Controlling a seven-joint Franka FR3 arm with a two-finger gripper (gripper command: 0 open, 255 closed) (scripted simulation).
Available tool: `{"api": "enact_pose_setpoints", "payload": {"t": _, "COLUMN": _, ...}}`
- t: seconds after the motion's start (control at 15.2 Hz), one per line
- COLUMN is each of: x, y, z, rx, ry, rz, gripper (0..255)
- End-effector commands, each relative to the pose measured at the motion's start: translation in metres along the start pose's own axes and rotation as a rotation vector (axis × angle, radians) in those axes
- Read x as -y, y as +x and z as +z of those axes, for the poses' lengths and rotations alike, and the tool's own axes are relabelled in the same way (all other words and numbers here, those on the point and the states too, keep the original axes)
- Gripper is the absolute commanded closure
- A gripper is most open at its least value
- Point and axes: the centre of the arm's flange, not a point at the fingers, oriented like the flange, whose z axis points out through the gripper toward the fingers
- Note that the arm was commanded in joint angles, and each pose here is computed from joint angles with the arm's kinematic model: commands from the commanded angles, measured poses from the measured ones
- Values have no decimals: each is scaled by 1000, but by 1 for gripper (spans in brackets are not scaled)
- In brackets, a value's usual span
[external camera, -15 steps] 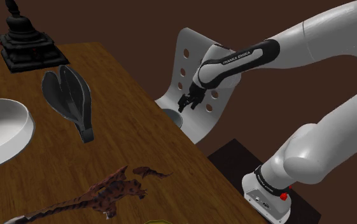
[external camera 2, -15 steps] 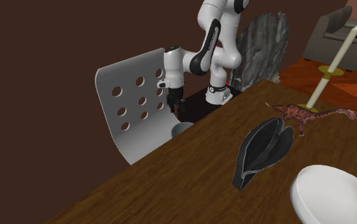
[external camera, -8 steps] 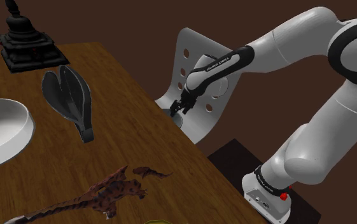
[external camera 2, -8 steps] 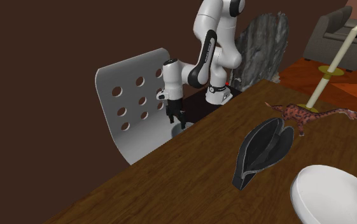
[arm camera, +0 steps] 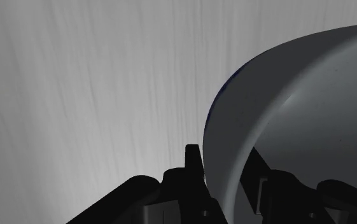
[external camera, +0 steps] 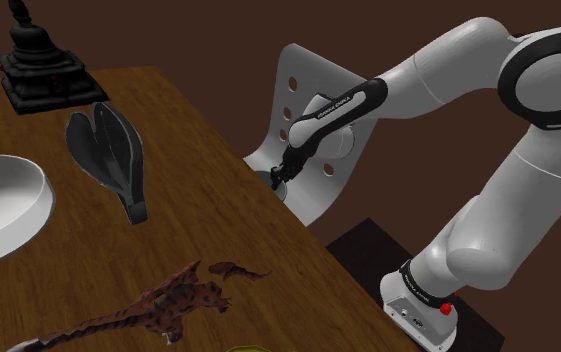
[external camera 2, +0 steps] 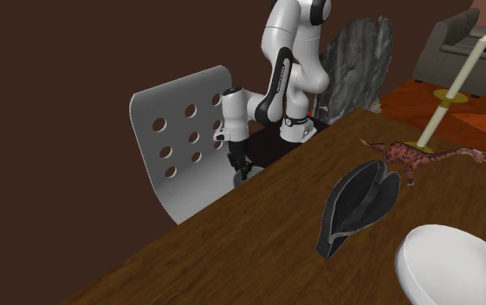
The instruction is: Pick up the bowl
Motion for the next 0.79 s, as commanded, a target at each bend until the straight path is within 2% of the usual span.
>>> {"api": "enact_pose_setpoints", "payload": {"t": 0.0, "x": 0, "y": 0, "z": 0, "rx": 0, "ry": 0, "rz": 0, "gripper": 255}}
{"api": "enact_pose_setpoints", "payload": {"t": 0.4, "x": 0, "y": 0, "z": 1, "rx": 0, "ry": 0, "rz": 0, "gripper": 255}}
{"api": "enact_pose_setpoints", "payload": {"t": 0.73, "x": 6, "y": 2, "z": -25, "rx": 0, "ry": 0, "rz": 0, "gripper": 255}}
